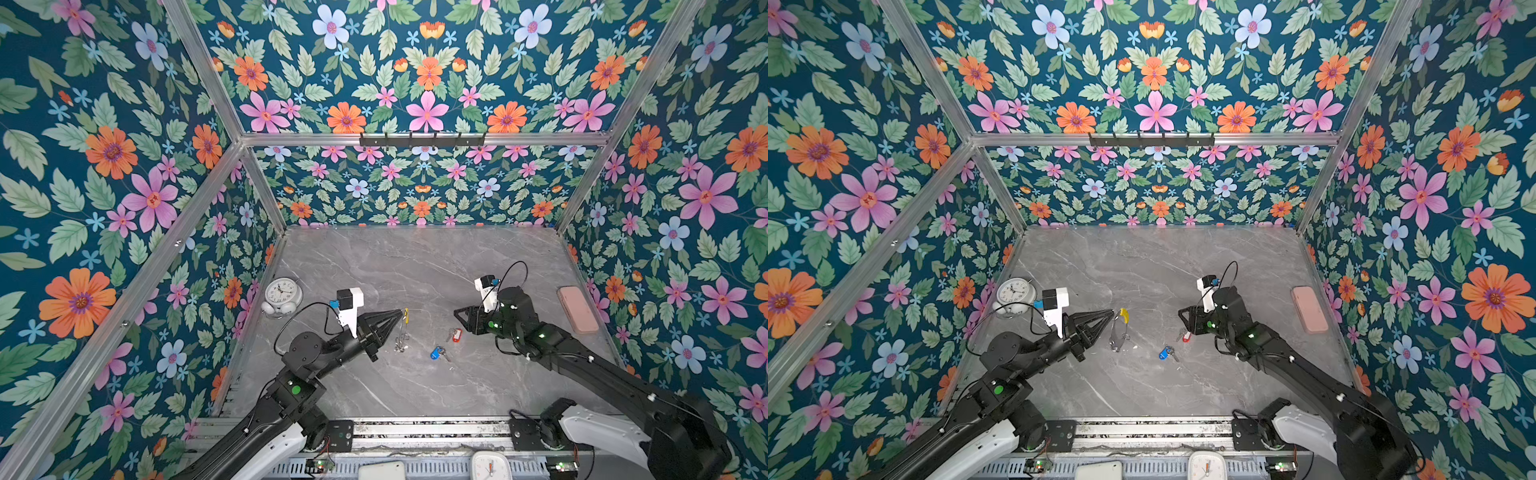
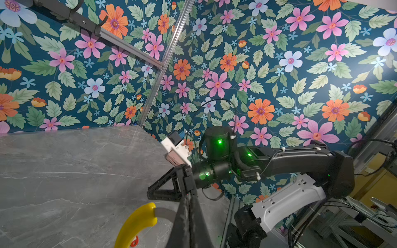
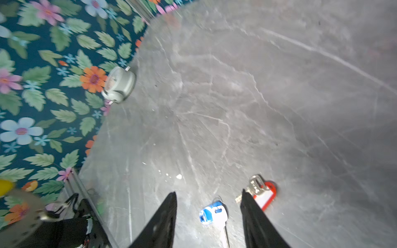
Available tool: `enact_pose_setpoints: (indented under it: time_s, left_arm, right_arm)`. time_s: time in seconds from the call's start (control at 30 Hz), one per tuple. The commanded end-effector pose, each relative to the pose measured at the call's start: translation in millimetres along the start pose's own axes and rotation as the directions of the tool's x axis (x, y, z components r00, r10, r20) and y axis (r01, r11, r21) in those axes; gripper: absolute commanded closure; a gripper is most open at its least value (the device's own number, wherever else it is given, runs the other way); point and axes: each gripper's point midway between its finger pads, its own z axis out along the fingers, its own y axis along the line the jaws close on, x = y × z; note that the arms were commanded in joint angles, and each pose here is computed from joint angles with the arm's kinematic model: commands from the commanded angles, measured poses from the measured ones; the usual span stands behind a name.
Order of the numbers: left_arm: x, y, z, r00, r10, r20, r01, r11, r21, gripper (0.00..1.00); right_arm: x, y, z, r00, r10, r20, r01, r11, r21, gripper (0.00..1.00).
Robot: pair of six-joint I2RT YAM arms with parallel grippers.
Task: Remove the keys from the keyring
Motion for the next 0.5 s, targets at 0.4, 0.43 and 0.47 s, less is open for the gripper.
enact_pose_setpoints:
  time_s: [0.4,0.43,0.47]
  left_arm:
    - [-17.1,7.7,7.8,0.997,-0.025,0.07,0.028,0.999,-0.042,1.0]
    - [-17.1,8.7,8.8,0.997,-0.027,0.07,0.031,0.999,-0.045,1.0]
    - [-17.6,8.8,10.0,0.997,-0.029,0.07,0.032,0.998,-0.045,1.0]
  right_arm:
    - [-38.0,183.7,-60.8,0.891,-0.392,0.231,0.448,0.842,-0.301,0.39]
    - [-35.7,189.5,-57.2,0.882,-0.412,0.228,0.466,0.834,-0.296,0.38]
    - [-31.4,193.1,-50.9,0.873,-0.435,0.221,0.484,0.828,-0.283,0.37]
